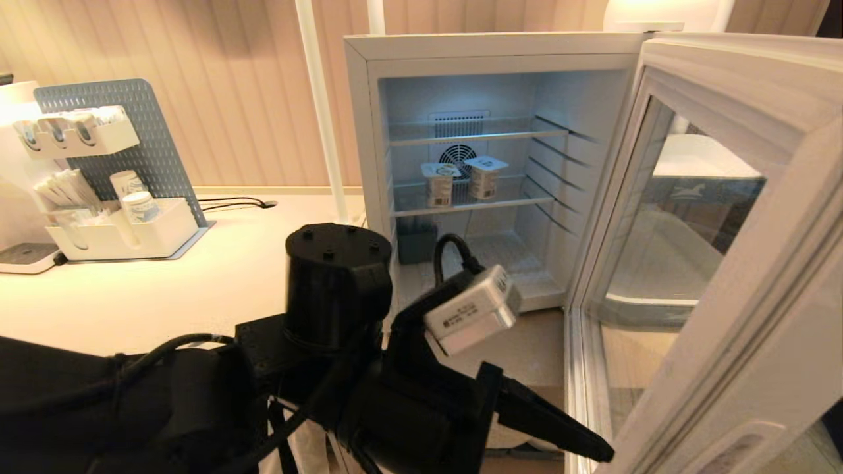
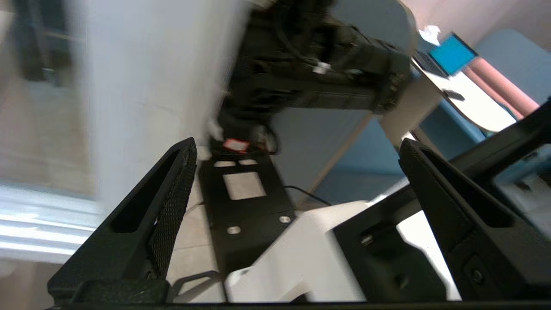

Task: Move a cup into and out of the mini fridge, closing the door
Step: Open the freezer door

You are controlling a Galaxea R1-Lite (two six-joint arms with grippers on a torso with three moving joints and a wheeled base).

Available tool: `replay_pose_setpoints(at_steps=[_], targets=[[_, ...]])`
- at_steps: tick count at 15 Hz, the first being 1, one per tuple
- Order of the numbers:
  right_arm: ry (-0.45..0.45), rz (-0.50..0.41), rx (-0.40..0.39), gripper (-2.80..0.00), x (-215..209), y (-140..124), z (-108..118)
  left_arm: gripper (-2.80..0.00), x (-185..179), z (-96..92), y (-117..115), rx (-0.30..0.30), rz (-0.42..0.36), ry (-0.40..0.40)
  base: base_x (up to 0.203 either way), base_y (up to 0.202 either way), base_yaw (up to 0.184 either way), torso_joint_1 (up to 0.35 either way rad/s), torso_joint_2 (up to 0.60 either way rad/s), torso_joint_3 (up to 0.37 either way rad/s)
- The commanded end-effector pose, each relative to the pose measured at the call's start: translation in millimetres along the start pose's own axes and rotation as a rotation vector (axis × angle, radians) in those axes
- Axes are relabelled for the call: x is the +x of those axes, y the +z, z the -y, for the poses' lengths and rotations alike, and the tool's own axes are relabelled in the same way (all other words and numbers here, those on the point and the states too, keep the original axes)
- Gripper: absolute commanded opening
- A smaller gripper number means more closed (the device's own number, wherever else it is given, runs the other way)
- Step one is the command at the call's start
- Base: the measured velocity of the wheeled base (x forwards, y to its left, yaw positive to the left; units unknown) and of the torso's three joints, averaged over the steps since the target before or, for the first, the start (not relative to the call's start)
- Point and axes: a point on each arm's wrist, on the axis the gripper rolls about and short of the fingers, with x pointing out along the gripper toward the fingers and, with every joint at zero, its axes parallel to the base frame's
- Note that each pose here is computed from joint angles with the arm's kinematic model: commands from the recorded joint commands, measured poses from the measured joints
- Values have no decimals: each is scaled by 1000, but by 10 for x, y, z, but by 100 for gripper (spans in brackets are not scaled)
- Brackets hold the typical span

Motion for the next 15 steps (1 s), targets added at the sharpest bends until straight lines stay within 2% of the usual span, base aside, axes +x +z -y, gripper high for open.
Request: replay_pose_setpoints(at_steps=[1,5,8,11,15], targets=[[1,-1,-1,-280,0,-1,0,0,43,64,2,8,-3,-20,0,0,0,0,0,0],[1,-2,-1,-280,-2,0,0,0,142,174,49,32,-5,-63,0,0,0,0,0,0],[1,-2,-1,-280,-2,0,0,0,451,376,-29,32,-45,-161,0,0,0,0,0,0],[1,-2,-1,-280,-2,0,0,0,627,514,-91,36,-60,-143,0,0,0,0,0,0],[1,-4,-1,-280,-2,-1,0,0,760,641,-112,48,-70,-181,0,0,0,0,0,0]])
